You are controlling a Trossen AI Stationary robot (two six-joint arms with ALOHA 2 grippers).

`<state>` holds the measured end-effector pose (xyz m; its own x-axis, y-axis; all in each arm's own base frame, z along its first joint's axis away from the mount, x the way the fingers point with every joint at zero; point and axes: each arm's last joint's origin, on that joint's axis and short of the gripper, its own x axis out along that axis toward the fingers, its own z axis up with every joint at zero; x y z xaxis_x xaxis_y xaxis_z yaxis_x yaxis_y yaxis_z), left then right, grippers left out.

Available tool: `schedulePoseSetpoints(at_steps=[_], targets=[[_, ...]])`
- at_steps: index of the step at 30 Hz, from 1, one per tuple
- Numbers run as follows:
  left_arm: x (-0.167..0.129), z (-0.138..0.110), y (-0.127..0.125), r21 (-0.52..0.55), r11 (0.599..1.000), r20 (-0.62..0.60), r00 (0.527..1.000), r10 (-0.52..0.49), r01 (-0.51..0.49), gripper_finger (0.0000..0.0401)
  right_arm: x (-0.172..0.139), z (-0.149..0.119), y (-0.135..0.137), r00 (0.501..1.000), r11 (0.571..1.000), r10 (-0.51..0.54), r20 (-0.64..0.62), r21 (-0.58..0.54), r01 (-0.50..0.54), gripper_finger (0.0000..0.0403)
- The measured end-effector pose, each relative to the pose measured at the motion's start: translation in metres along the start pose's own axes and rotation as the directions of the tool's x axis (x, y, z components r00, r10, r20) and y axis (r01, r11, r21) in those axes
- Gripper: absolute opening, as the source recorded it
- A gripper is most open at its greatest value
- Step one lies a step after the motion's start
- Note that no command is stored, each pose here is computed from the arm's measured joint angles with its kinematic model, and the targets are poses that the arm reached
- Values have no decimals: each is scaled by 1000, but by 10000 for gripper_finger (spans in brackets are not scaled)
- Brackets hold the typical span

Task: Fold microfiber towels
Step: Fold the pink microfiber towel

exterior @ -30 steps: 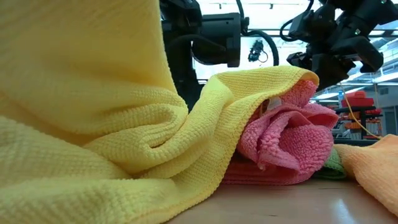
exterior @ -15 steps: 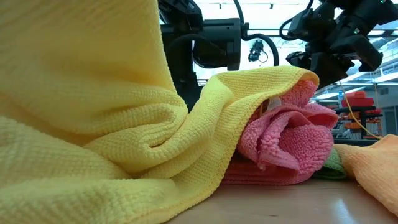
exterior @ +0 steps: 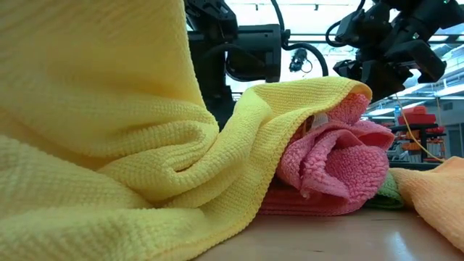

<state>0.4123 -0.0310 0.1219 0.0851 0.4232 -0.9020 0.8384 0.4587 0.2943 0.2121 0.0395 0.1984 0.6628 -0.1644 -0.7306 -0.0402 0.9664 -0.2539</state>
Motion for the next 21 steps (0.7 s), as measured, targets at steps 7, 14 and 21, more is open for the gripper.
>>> schedulePoseSetpoints(at_steps=[7,14,21], targets=[[-5,-4,3,-71,997,18,1000,10,-9,6,0,0,1,999,998,45,1,39,-45,161],[-29,-6,2,-86,996,58,998,39,-34,5,6,-11,4,998,996,65,-21,67,-64,161],[-47,-6,-1,-59,997,52,998,45,-42,5,7,-13,4,998,995,65,-17,75,-64,161]])
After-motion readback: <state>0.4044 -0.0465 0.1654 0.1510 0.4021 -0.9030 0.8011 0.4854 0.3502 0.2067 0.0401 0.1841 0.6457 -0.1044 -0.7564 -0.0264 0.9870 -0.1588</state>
